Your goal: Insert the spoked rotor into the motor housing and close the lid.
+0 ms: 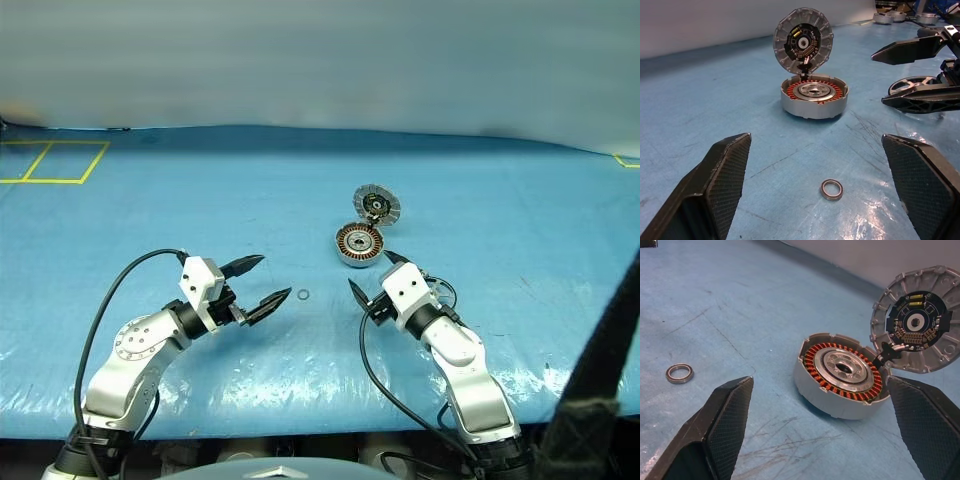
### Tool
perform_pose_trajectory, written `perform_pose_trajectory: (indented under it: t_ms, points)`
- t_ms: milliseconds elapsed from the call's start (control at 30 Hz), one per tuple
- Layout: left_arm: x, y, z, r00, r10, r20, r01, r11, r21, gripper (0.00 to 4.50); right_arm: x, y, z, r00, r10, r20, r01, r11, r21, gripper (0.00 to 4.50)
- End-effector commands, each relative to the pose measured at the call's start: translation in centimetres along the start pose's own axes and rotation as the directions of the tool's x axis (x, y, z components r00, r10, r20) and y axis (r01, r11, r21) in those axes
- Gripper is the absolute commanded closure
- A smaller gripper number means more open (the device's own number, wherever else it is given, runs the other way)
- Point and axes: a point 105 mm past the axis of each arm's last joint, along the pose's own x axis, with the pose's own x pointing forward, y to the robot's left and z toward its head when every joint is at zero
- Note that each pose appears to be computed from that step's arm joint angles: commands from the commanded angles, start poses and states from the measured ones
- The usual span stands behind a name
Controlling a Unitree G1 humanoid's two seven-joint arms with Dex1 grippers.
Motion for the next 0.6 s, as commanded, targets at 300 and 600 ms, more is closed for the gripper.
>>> perform_pose_trajectory:
  t_ms: [300, 600]
  points:
    - [-0.20, 0.63, 1.73, 0.999, 0.020, 0.049, -0.024, 0.996, 0.084, 0.02, 0.29, -0.01, 1.21, 0.999, 0.025, 0.042, -0.024, 1.000, -0.009, 0.02]
    - [0.00, 0.50, 1.57, 0.998, 0.029, 0.054, -0.033, 0.997, 0.073, 0.02, 0.21, -0.27, 0.94, 1.000, 0.015, 0.027, -0.014, 1.000, -0.027, 0.02]
